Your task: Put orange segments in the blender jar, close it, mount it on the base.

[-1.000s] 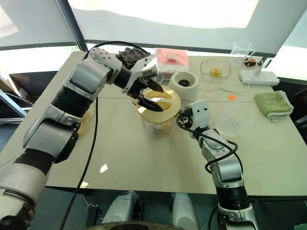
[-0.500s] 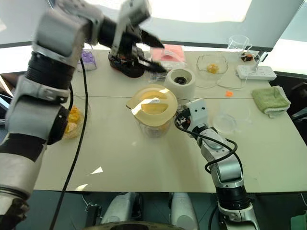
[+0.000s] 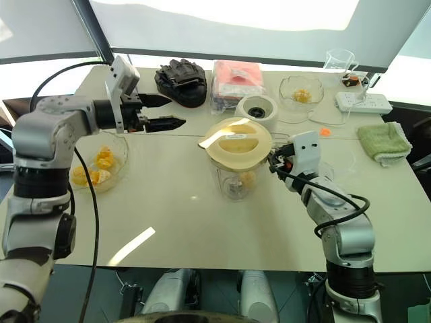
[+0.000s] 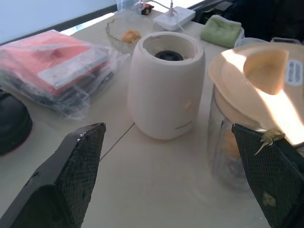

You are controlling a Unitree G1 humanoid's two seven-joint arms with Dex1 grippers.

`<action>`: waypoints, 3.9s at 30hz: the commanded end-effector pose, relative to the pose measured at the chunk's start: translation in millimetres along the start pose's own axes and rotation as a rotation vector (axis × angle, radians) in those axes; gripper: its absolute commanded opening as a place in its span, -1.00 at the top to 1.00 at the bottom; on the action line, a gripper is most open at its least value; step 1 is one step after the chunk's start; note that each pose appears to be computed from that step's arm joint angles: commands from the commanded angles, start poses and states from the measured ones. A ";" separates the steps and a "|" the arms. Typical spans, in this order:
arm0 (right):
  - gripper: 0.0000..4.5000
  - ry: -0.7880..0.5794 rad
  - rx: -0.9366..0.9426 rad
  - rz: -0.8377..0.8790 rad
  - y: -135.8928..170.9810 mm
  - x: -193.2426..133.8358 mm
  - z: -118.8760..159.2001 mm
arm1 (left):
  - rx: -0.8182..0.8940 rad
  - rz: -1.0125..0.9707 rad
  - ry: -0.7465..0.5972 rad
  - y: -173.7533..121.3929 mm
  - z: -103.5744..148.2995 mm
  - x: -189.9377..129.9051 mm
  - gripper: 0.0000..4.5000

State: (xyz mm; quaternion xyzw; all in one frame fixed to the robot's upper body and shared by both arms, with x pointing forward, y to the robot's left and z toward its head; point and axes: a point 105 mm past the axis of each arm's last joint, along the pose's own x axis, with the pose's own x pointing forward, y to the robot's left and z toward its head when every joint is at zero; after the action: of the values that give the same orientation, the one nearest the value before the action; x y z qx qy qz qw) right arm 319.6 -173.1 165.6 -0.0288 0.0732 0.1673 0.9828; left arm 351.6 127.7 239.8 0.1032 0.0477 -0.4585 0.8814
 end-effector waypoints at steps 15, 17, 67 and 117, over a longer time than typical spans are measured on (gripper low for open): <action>0.50 -0.343 -0.109 -0.038 -54.1 -41.0 216.7 | -0.111 -0.005 -0.162 -44.1 -26.7 2.8 -0.98; 0.50 -0.354 -0.093 -0.057 -61.0 -29.7 223.9 | -0.114 -0.019 -0.176 -49.2 -23.7 2.4 -0.98; 0.50 -0.140 -0.096 -0.052 -88.8 91.1 142.3 | -0.120 0.074 -0.150 -58.1 -37.2 -5.7 -0.98; -0.96 -0.026 -0.153 -0.221 -83.2 38.9 108.0 | -0.174 0.079 -0.180 -50.9 -37.4 -4.5 -1.00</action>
State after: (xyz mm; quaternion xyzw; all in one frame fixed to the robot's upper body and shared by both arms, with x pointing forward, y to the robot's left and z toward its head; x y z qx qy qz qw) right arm 410.4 -231.0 249.4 -0.0976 0.0730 0.0589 0.9908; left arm 309.8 107.5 187.5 -0.0180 0.0235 -0.4275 0.9035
